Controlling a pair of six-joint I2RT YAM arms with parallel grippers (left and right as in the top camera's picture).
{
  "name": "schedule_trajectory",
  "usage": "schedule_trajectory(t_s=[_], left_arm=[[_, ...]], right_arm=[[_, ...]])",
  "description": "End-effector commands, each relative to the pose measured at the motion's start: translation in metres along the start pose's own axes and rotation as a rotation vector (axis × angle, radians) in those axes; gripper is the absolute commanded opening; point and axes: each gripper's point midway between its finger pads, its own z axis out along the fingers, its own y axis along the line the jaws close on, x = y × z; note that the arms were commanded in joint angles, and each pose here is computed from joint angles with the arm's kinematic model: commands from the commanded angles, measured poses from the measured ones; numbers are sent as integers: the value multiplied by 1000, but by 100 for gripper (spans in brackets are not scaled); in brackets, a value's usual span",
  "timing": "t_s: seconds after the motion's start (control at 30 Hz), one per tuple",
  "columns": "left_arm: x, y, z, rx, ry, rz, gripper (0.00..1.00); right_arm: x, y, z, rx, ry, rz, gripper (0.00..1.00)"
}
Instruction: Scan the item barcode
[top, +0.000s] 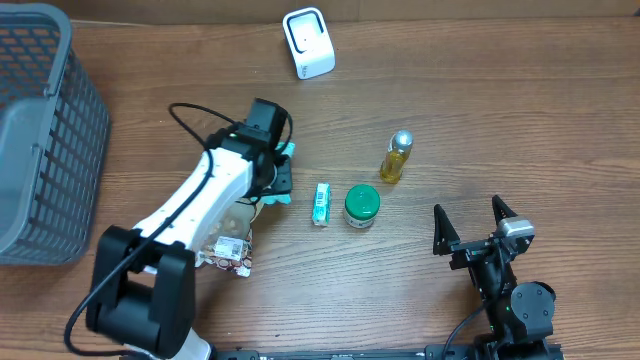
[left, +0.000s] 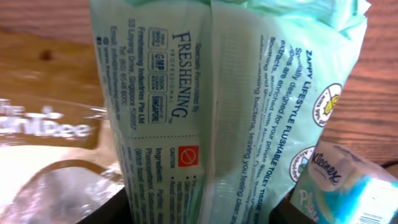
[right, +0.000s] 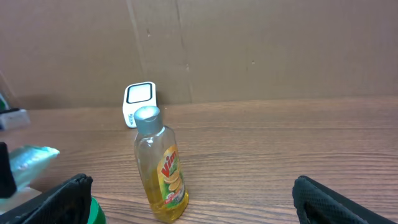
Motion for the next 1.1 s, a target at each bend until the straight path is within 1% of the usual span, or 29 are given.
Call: schedule_trajectory(t_s=[0.0,0.07,0.1,0.13,0.17,0.23,0.33,0.4,0.47,0.5,0.57,0.6,0.63,0.67,0.7,0.8,0.97,1.07], left_arm=[[4,-6,18,-16,37,21,50],[7,-8,25,-8,58,22,52],[6,-12,27,12,61,21,57],[3,-14,25,23,50,23,67],[0,-16,22,27,41,33,71],[-12,-18,10,35,20,64,82],[-25,-17,-15,30,19,89,88],[-28,-10,-34,4,44,89,87],[-21,3,-52,-28,109,73,83],[-14,9,-58,-43,148,76,79],[5,23,-63,-82,237,72,70],[15,30,-64,-110,275,70,61],[24,36,-63,-134,309,71,47],[27,39,-62,-148,322,72,32],[32,49,-59,-194,332,80,4],[43,70,-52,-299,354,81,4],[83,88,-36,-347,477,65,4],[89,90,-26,-353,474,40,4]], right_arm=[[1,-1,0,3,-5,7,100],[1,-1,0,3,-5,7,100],[1,-1,0,3,-5,7,100],[1,-1,0,3,-5,7,100],[1,-1,0,3,-5,7,100],[1,-1,0,3,-5,7,100],[1,-1,0,3,-5,7,100],[1,-1,0,3,-5,7,100],[1,-1,0,3,-5,7,100],[1,-1,0,3,-5,7,100],[1,-1,0,3,-5,7,100],[1,-1,0,3,-5,7,100],[1,-1,0,3,-5,7,100],[1,-1,0,3,-5,7,100],[1,-1,0,3,-5,7,100],[1,-1,0,3,-5,7,100],[1,-1,0,3,-5,7,100],[1,-1,0,3,-5,7,100]])
